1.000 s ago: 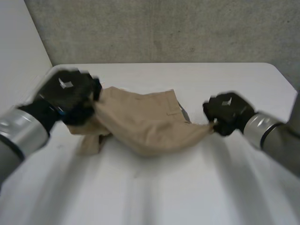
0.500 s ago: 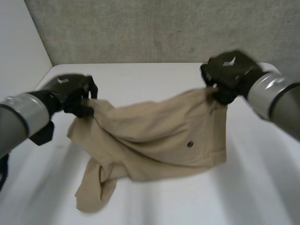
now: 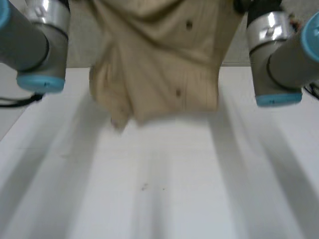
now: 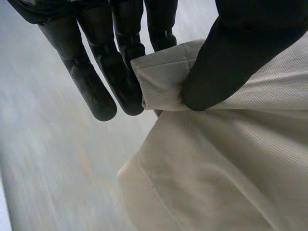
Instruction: Fold the shorts.
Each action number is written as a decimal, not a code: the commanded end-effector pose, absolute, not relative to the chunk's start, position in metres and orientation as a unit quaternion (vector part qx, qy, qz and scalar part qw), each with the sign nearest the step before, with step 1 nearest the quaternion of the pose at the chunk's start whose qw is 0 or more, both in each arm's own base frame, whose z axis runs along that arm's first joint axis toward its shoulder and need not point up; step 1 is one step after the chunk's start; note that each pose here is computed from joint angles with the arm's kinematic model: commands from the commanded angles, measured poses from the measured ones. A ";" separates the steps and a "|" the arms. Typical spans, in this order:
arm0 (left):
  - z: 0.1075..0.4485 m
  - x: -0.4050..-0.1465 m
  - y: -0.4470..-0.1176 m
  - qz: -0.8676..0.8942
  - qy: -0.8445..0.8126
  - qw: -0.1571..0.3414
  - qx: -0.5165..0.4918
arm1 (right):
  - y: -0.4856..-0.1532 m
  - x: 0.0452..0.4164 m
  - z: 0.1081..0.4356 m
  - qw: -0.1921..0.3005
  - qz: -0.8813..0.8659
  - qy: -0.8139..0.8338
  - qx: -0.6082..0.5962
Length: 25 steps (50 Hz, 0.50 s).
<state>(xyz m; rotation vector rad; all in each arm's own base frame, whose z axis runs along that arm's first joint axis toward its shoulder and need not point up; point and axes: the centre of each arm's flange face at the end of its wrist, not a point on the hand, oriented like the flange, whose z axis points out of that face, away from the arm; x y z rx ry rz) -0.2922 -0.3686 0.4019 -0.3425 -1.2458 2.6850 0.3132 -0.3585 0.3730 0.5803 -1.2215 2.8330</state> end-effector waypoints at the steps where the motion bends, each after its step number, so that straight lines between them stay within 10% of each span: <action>1: 0.435 -0.291 -0.332 0.927 -0.348 0.105 -0.096 | -0.343 0.311 0.404 -0.026 0.923 -0.347 0.162; 9: 0.332 -0.289 -0.340 0.861 -0.482 0.091 -0.137 | -0.338 0.311 0.332 -0.034 0.850 -0.473 0.230; 18: 0.154 -0.283 -0.321 0.712 -0.667 0.067 -0.208 | -0.309 0.307 0.179 -0.081 0.666 -0.647 0.363; 25: 0.109 -0.278 -0.293 0.633 -0.717 0.017 -0.291 | -0.282 0.293 0.135 -0.064 0.585 -0.703 0.399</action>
